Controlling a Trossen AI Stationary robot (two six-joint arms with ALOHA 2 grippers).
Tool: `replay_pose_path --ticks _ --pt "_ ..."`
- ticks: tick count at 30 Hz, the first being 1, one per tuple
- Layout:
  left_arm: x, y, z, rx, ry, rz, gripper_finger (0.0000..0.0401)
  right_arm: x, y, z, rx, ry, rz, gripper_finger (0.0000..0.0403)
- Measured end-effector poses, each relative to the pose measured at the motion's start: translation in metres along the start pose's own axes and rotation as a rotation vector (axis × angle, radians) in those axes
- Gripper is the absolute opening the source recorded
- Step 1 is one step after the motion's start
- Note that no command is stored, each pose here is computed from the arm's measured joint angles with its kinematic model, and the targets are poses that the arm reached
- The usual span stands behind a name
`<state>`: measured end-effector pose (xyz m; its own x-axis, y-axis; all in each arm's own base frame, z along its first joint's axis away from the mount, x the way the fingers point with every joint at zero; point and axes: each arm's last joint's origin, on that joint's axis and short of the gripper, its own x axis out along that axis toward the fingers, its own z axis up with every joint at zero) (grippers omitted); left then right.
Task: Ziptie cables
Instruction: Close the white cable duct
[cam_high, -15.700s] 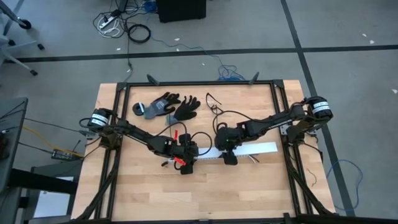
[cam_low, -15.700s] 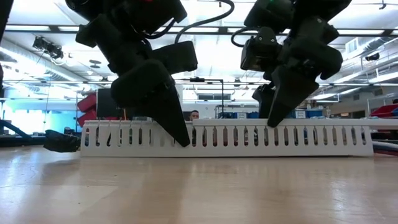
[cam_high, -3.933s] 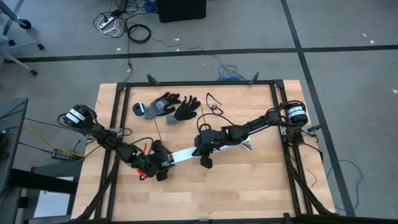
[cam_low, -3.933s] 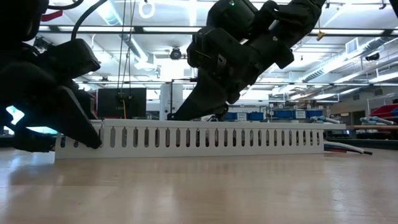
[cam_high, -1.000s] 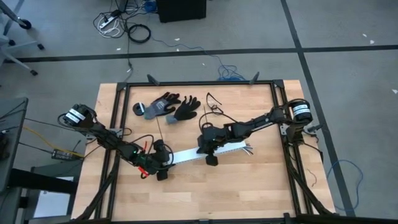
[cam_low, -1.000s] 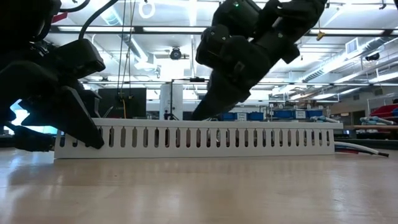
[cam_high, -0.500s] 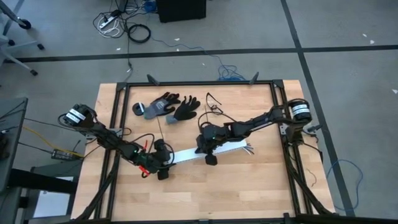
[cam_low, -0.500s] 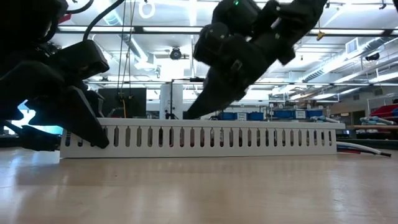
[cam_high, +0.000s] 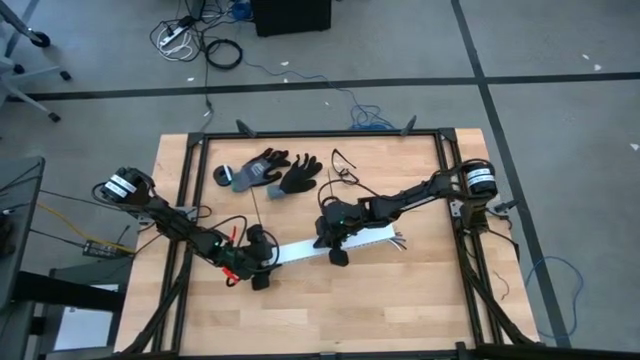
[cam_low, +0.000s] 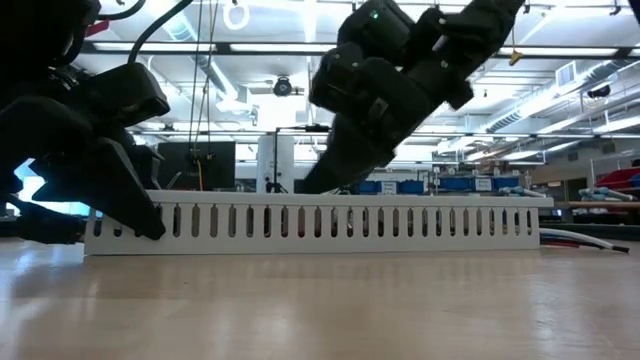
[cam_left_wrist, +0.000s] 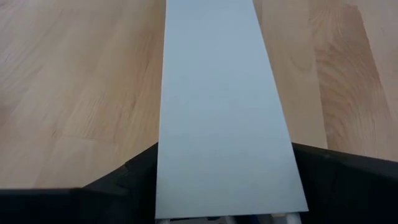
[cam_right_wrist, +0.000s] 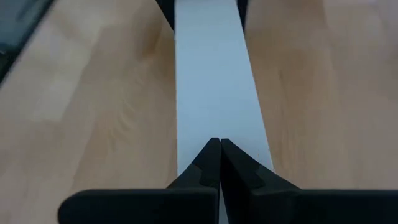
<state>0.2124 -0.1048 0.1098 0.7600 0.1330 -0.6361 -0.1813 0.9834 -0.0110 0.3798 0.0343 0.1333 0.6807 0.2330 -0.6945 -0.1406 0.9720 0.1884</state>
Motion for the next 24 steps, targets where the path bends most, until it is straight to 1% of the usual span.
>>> replay_pose_path --ticks 3,6,9,12,17,21,24 --pt "0.000 0.000 -0.001 0.002 0.008 -0.006 0.0243 0.012 -0.003 0.000 -0.008 -0.060 0.044 0.0000" --pt "0.000 0.000 -0.001 0.000 0.010 -0.010 0.0243 0.016 -0.006 0.001 -0.012 -0.098 0.067 0.0000" --pt "0.000 0.000 0.000 0.000 0.010 -0.022 0.0243 0.016 -0.009 0.001 -0.010 -0.100 0.064 0.0000" --pt "0.000 -0.001 0.000 -0.028 0.018 -0.045 0.0243 0.016 -0.009 0.000 -0.008 -0.094 0.064 0.0000" --pt "-0.011 0.004 0.000 -0.023 0.060 -0.085 0.0250 0.016 -0.010 0.001 -0.010 -0.104 0.066 0.0000" --pt "-0.025 0.007 0.001 -0.016 0.035 -0.142 0.0260 0.016 -0.009 0.001 -0.010 -0.102 0.070 0.0000" --pt "-0.035 0.012 0.001 -0.039 0.003 -0.166 0.0264 0.016 -0.009 0.000 -0.010 -0.099 0.071 0.0000"
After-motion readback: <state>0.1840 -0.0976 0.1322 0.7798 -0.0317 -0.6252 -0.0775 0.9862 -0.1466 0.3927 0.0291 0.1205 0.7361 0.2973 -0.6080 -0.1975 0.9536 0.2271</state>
